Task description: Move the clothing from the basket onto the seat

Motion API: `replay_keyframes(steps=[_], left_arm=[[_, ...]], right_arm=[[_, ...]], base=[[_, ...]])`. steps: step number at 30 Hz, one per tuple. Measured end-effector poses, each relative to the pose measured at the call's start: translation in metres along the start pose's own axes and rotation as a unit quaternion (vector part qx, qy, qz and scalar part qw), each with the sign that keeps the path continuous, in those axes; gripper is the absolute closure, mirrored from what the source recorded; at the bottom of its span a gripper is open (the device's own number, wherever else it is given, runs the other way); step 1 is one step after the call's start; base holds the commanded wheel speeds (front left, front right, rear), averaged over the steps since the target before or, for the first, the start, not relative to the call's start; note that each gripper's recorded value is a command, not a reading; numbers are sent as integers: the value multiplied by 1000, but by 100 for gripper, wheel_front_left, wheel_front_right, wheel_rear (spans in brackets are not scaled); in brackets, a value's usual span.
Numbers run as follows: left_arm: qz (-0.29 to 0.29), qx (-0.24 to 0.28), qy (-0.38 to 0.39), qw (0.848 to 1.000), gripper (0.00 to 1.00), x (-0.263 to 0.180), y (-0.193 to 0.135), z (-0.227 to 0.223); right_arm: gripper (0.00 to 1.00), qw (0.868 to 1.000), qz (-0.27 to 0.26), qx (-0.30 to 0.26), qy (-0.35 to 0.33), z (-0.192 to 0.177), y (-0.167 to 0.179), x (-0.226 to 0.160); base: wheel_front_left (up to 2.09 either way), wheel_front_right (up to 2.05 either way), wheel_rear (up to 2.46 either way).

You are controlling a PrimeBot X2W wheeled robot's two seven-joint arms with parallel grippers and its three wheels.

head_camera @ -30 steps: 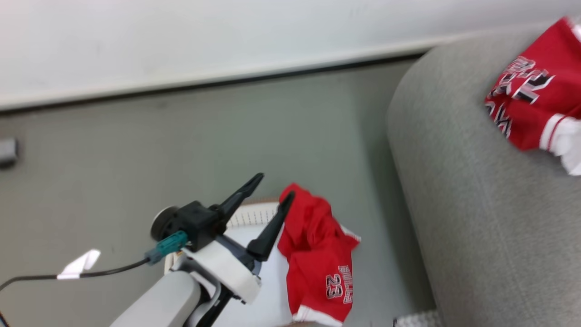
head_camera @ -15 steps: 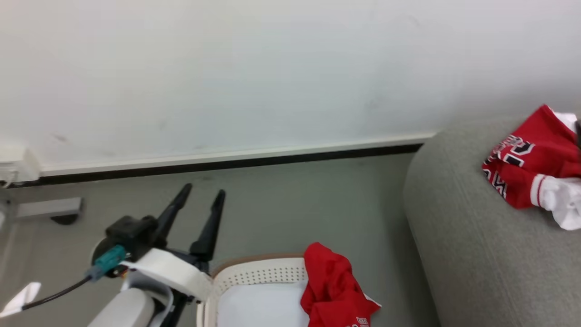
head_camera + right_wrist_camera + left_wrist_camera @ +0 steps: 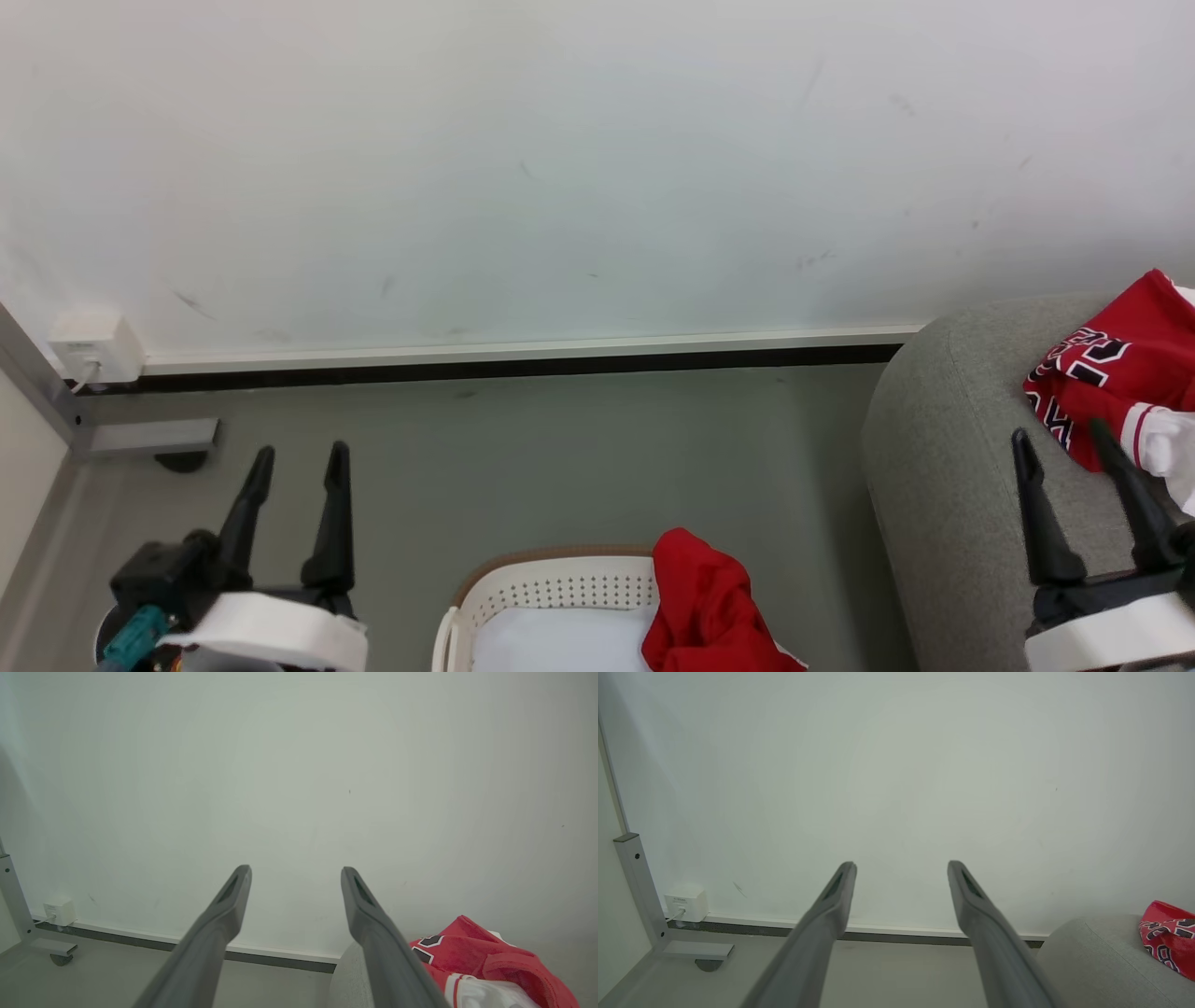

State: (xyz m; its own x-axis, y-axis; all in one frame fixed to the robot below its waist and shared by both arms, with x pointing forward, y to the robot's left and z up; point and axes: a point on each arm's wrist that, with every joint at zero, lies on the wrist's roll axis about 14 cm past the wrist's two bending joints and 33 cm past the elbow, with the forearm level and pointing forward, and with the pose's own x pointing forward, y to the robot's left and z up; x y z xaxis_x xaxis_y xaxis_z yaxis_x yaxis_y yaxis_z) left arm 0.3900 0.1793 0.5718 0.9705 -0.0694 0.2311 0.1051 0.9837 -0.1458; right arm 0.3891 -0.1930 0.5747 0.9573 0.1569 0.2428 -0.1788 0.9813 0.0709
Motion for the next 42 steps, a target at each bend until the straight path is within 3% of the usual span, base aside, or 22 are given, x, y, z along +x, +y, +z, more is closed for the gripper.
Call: replay_keyframes(steps=[11,42], left_arm=[[22,-8,38,999,0,-28,6,-34],[13,-12,56,998,0,-25,0,-51]], right_arm=[[0,999,-18,-1,33,-31,14,-25],[0,999,-13,7,31,-34,29,-23]], base=[[0,0,0],[0,0,0]])
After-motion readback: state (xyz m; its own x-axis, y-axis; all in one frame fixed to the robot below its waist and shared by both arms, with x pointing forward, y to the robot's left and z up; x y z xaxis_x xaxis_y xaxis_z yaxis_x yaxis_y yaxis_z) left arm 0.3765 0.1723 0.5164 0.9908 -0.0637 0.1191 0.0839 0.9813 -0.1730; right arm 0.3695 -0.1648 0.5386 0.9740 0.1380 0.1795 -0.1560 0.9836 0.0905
